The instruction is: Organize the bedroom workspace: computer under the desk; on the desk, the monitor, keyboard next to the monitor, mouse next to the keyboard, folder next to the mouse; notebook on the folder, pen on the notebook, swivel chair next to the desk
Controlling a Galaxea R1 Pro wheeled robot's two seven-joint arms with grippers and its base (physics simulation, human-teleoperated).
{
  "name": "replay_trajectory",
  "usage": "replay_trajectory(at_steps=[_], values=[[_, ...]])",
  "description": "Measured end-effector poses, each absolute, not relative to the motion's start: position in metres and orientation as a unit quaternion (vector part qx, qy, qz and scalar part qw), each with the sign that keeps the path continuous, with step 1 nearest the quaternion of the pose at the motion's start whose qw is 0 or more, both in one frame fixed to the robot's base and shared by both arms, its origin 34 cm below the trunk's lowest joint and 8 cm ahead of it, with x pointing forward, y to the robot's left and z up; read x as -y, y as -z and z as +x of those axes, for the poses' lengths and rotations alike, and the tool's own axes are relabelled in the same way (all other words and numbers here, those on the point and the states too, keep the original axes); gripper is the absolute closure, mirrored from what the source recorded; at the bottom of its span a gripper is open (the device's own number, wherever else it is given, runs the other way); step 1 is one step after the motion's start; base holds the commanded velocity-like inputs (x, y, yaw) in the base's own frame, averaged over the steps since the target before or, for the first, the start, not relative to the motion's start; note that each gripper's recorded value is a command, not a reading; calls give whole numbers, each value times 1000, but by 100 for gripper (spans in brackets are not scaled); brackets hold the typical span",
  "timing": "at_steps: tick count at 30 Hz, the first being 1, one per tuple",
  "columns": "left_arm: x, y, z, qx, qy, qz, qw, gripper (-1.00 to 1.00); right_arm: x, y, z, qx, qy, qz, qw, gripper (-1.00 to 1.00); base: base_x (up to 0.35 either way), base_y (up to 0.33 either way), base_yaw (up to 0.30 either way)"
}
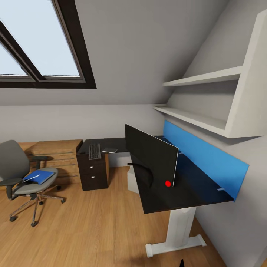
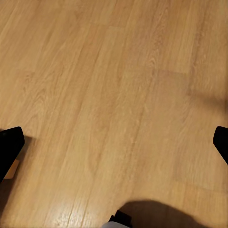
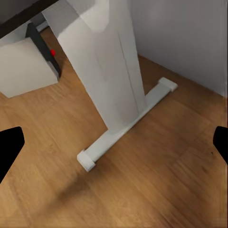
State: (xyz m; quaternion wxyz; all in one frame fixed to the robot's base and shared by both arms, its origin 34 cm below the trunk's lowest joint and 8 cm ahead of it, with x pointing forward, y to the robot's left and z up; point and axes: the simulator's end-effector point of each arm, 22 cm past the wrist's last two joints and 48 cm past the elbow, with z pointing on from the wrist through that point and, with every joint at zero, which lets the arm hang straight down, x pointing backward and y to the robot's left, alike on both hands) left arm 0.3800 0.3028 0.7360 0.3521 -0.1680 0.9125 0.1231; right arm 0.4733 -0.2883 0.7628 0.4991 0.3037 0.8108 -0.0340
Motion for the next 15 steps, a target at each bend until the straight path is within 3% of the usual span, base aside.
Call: replay_trajectory(at_steps=[15], values=[[-303,-736,380,-913,-123,-168,352,-100,405,-820,538,-772,64,303,556,-100,0,0,0]])
